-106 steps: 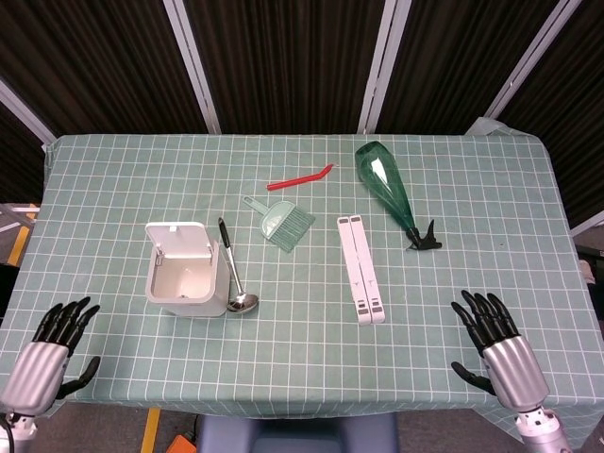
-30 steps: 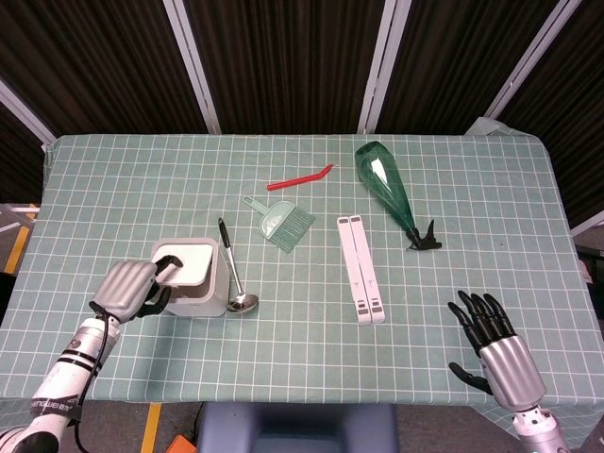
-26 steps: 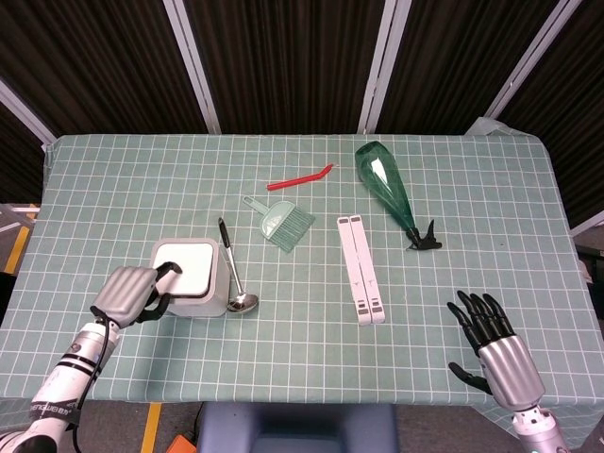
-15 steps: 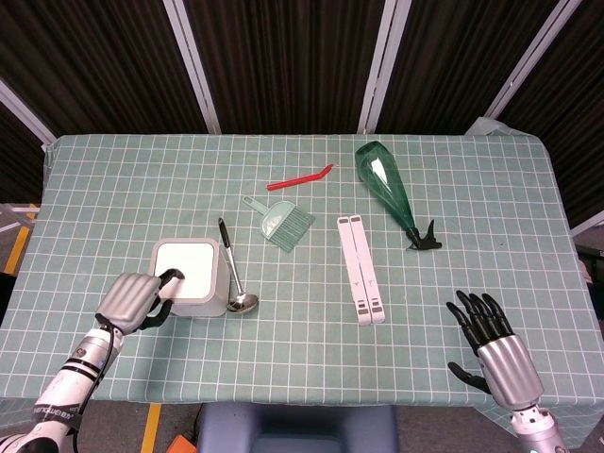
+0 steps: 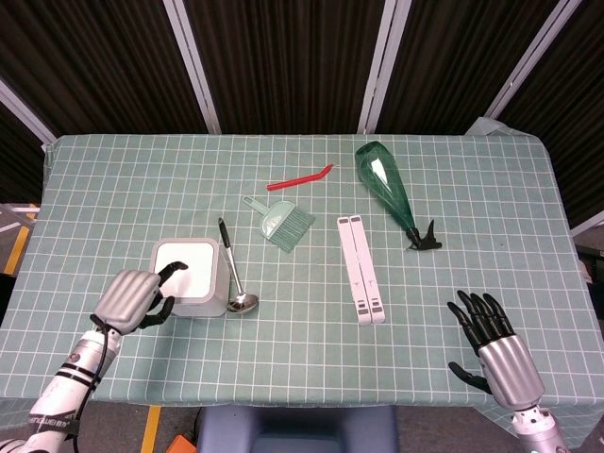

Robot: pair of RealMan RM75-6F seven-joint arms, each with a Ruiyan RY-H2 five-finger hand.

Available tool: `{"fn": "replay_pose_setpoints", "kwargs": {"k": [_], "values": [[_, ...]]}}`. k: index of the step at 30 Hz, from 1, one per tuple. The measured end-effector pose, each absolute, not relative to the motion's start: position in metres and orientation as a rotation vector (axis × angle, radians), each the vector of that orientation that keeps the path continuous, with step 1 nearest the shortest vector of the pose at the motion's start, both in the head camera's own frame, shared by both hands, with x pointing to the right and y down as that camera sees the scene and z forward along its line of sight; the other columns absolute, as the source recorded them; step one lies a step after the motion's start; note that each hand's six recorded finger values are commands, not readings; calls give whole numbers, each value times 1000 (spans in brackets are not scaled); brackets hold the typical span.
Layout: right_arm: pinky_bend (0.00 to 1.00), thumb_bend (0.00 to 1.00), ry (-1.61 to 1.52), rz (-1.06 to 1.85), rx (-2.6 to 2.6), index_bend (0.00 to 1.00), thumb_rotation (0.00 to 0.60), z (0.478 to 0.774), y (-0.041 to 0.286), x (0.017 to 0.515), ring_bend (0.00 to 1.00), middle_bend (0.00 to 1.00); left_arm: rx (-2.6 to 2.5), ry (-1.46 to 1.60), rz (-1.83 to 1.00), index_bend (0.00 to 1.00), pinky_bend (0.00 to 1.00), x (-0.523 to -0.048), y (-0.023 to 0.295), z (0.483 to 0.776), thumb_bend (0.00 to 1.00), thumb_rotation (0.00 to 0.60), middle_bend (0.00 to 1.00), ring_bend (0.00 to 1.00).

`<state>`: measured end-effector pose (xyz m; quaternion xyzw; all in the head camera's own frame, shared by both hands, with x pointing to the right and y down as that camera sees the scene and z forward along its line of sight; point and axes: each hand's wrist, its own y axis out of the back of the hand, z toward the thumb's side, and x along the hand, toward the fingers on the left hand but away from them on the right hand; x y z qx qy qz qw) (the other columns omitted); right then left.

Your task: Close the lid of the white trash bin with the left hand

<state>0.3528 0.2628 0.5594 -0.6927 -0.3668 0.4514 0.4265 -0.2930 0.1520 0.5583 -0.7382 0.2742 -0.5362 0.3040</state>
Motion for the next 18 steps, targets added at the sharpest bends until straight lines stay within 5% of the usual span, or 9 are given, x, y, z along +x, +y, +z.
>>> {"fn": "replay_pose_setpoints", "kwargs": {"k": [3, 4, 7, 9, 13, 18], "values": [[0, 163, -917, 1127, -1734, 0, 600, 559, 263, 353, 0, 0, -1918, 763, -1346, 207, 998, -296, 155, 544, 518, 600, 919, 749], [0, 164, -917, 1126, -1734, 0, 600, 559, 263, 353, 0, 0, -1907, 770, -1325, 198, 959, -298, 158, 540, 499, 600, 801, 616], [0, 163, -914, 1125, -1737, 0, 600, 559, 264, 352, 0, 0, -1887, 781, -1272, 161, 532, -309, 174, 530, 460, 600, 283, 175], [0, 163, -910, 1124, -1739, 0, 600, 560, 264, 352, 0, 0, -1885, 787, -1254, 145, 197, -323, 191, 526, 441, 600, 24, 5], [0, 163, -906, 1125, -1747, 0, 600, 561, 265, 351, 0, 0, -1850, 822, -1240, 139, 12, -361, 224, 525, 421, 600, 0, 0], [0, 163, -891, 1117, -1744, 0, 600, 560, 268, 348, 0, 0, -1770, 808, -1320, 87, 0, -416, 267, 539, 392, 600, 0, 0]]}}
